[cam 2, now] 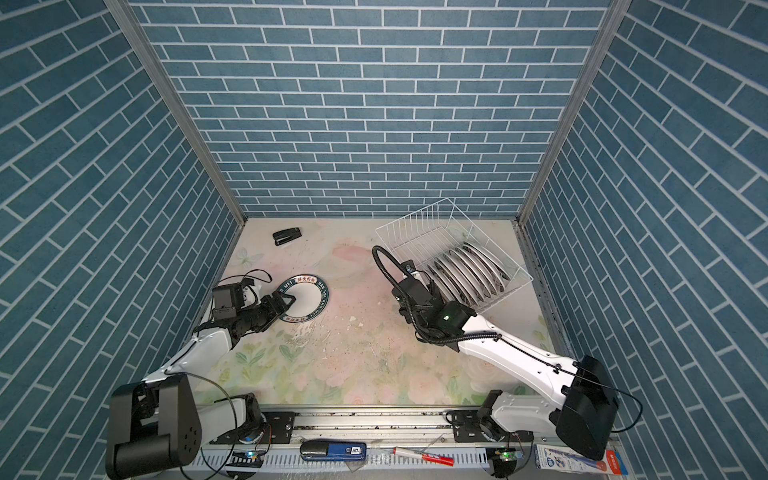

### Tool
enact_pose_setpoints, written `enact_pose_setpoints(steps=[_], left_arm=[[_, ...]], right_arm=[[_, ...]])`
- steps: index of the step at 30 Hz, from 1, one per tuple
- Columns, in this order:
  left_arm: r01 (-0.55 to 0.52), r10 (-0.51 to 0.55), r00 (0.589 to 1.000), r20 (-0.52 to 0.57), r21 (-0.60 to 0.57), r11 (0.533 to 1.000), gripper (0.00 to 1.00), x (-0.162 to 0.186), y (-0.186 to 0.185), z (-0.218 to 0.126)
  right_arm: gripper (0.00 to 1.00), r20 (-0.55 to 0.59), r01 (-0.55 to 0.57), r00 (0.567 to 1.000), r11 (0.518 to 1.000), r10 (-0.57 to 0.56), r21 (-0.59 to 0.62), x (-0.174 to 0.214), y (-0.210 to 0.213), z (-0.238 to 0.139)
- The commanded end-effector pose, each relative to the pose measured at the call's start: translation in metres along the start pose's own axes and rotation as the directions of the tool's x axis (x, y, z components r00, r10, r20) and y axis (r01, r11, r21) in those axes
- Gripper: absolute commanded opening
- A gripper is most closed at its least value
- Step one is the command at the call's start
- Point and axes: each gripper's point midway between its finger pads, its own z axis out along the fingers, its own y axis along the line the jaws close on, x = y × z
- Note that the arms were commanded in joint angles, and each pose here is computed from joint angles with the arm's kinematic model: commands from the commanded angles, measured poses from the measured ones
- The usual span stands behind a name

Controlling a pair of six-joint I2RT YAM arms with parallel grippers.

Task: Unload the plates from the dish rack
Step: 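Open and lift the left gripper while the right gripper returns to the rack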

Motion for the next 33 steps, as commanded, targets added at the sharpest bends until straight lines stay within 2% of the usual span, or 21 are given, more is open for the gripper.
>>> enact_pose_setpoints(steps=[1,2,4,7,15,33], left_arm=[[-0.085,0.085,0.996,-0.026,0.006,0.996,0.87,0.013,-0.018,-0.004],[-0.103,0.103,0.994,-0.028,0.016,0.995,0.88,0.016,-0.025,-0.004],[-0.128,0.129,0.991,-0.038,0.025,0.991,0.97,0.022,-0.034,-0.006],[-0.170,0.172,0.984,-0.052,0.041,0.985,0.99,0.031,-0.048,-0.008],[-0.223,0.226,0.970,-0.093,0.040,0.974,0.99,0.051,-0.062,-0.015],[-0.228,0.230,0.969,-0.090,0.037,0.973,0.99,0.055,-0.058,-0.015]], right_arm=[[0.56,0.024,0.023,0.999,0.996,-0.025,0.092,-0.015,-0.028,-0.016],[0.57,0.019,0.024,0.999,0.995,-0.026,0.101,-0.015,-0.033,-0.016],[0.56,0.007,0.021,1.000,0.994,-0.022,0.104,-0.013,-0.039,-0.015],[0.56,-0.016,-0.001,1.000,0.993,0.003,0.116,-0.010,-0.051,-0.012],[0.55,-0.047,-0.021,0.999,0.995,0.025,0.101,-0.010,-0.059,0.001],[0.49,-0.131,-0.012,0.991,0.995,0.025,0.101,0.004,-0.055,0.033]])
